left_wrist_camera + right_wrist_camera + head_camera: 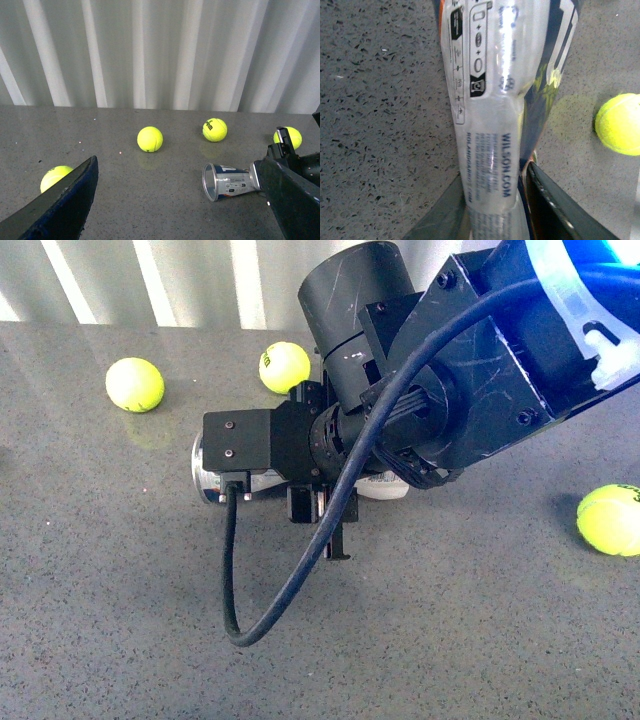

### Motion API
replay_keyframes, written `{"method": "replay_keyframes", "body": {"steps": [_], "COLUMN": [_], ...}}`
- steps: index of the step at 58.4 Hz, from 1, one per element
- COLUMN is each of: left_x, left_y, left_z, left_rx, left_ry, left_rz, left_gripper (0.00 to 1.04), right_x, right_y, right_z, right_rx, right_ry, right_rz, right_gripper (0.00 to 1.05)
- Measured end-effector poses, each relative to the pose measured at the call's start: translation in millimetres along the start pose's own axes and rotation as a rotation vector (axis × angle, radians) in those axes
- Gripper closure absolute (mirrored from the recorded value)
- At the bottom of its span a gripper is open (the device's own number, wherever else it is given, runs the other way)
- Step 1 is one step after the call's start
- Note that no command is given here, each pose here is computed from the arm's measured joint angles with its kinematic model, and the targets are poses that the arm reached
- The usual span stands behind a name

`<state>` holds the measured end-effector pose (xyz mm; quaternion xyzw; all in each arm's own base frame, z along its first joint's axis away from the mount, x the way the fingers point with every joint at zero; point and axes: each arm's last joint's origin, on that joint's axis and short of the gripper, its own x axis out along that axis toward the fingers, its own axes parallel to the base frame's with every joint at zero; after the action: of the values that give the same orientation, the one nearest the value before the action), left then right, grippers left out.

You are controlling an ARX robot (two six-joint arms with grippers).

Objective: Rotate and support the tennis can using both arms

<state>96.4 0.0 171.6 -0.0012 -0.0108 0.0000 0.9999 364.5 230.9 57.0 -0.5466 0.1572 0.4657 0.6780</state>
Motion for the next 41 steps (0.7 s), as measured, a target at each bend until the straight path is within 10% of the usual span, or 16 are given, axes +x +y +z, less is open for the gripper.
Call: {"method": "replay_keyframes", "body": {"steps": [19,41], "left_x": [0,0], "left_y": [0,0], "left_z": [0,0], "left_rx": [0.000,0.000], "left_ry": [0.000,0.000], "left_rz": [0.000,0.000], "left_gripper": [0.07,0.07], "right_x": [-7,-38], "right_y": [-2,-9], "right_z": [-4,-7], "right_rx": [0.031,0.088], "right_ry": [-0.001,-0.022], "right_rz": [-0.011,-0.045], "right_gripper": [0.06,0.07]}}
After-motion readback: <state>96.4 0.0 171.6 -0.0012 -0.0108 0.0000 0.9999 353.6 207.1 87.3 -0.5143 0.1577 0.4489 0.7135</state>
